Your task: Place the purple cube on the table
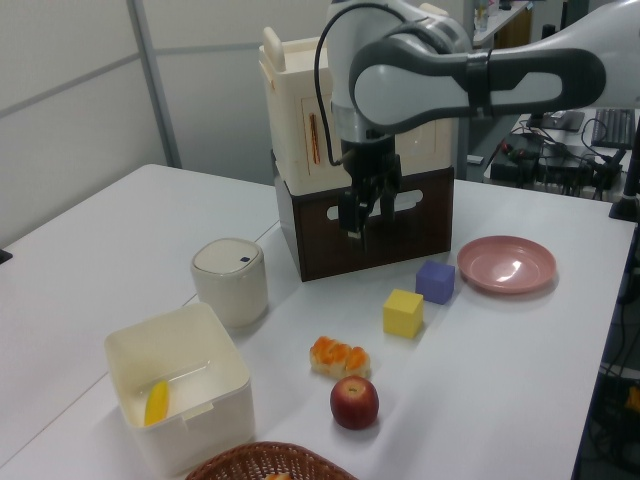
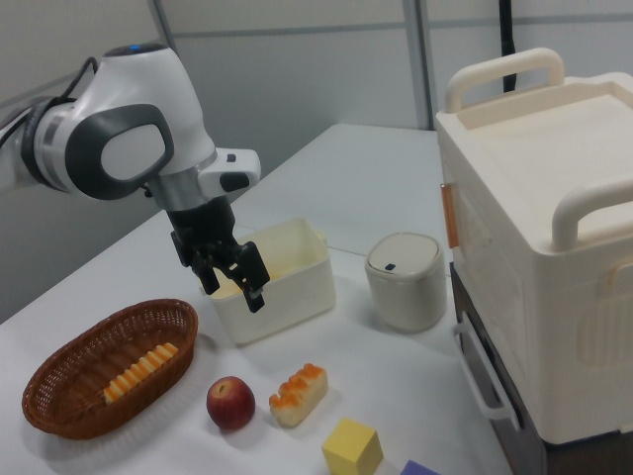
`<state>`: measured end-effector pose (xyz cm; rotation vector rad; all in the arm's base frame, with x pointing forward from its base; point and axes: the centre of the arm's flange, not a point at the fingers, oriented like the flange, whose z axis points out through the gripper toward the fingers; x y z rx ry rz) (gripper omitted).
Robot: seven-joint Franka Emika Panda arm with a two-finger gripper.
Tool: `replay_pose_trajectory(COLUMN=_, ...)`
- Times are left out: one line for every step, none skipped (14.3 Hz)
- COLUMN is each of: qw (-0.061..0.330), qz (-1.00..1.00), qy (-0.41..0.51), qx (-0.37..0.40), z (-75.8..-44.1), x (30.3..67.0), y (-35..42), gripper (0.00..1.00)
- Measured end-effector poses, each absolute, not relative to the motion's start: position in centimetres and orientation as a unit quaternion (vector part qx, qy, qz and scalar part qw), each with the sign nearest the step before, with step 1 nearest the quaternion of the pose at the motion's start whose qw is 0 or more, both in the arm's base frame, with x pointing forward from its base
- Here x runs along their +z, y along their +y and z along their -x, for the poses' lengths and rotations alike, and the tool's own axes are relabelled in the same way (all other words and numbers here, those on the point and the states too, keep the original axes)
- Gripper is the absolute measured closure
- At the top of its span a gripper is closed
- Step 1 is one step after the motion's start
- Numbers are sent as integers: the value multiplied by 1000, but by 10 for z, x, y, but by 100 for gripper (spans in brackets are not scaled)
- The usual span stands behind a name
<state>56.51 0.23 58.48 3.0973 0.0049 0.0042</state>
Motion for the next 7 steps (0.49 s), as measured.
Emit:
replay_pose_trajectory(qw=22, qz=-1000, qy=0, qx=5, z=-564, x=589, y=0, gripper=0)
replay_pose_trajectory(qw=22, qz=-1000, qy=-1, qx=7, z=-563, x=593, y=-1, gripper=0)
replay_pose_trajectory(qw=21, qz=-1000, qy=-2, qx=6, z=-561, x=595, y=-2, gripper=0)
replay_pose_trajectory(qw=21, qz=-1000, qy=-2, qx=4, z=-559, x=596, y=-2, gripper=0)
replay_pose_trajectory(qw=21, qz=-1000, qy=-2, qx=3, z=-558, x=597, y=-2, gripper=0)
replay_pose_trajectory(qw=21, qz=-1000, qy=-2, qx=3, z=-558, x=598, y=-2, gripper=0)
replay_pose_trajectory(qw=21, qz=-1000, qy=-2, qx=2, z=-557, x=598, y=-2, gripper=0)
